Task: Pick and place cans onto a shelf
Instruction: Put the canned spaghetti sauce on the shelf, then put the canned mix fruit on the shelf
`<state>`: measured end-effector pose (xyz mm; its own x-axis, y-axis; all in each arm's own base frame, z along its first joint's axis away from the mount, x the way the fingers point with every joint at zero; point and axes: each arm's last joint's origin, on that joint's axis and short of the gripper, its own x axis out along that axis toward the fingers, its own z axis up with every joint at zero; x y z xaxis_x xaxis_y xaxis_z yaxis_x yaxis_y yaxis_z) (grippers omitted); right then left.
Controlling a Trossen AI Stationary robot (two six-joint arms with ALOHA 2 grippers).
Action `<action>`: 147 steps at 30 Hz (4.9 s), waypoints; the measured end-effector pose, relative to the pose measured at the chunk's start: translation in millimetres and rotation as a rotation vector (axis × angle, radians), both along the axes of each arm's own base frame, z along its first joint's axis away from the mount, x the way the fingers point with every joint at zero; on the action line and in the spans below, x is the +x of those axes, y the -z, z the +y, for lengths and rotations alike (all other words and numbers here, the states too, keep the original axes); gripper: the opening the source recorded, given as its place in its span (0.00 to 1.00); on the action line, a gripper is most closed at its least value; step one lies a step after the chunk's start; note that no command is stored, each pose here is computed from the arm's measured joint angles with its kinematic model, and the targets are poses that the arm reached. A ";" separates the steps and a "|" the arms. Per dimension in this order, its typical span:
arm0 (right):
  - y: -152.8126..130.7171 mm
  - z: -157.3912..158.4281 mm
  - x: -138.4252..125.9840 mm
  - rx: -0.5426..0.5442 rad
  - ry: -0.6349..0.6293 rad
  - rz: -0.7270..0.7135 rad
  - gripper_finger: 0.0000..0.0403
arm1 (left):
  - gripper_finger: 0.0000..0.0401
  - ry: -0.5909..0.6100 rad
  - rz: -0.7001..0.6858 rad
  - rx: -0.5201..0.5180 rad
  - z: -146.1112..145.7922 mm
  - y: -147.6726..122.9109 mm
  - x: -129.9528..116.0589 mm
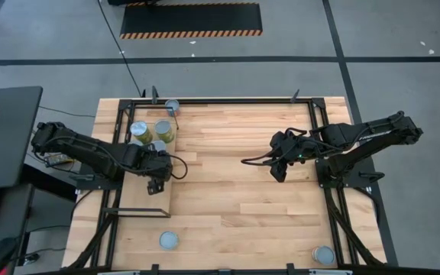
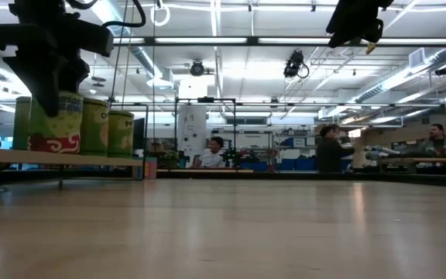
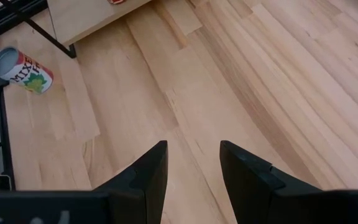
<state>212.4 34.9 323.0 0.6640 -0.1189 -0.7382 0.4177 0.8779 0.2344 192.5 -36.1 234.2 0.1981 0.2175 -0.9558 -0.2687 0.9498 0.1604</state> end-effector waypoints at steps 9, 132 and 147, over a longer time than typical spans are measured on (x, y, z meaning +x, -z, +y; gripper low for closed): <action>0.0 0.3 0.0 0.006 -0.006 0.001 0.38 | 0.87 0.001 0.002 0.000 0.0 0.0 -0.1; -0.6 69.0 -23.1 0.118 -0.210 -0.011 0.38 | 0.89 -1.040 -0.141 -0.245 -257.8 -46.1 55.0; -0.6 69.0 -23.1 0.119 -0.208 -0.012 0.38 | 0.83 -1.026 -0.141 -0.252 -260.5 -46.2 52.7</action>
<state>189.3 104.0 323.6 0.6736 0.1087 -0.7311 0.2273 0.9107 0.3449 245.2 -296.6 280.4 0.1449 0.1424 -0.9791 -0.9600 0.2600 -0.1042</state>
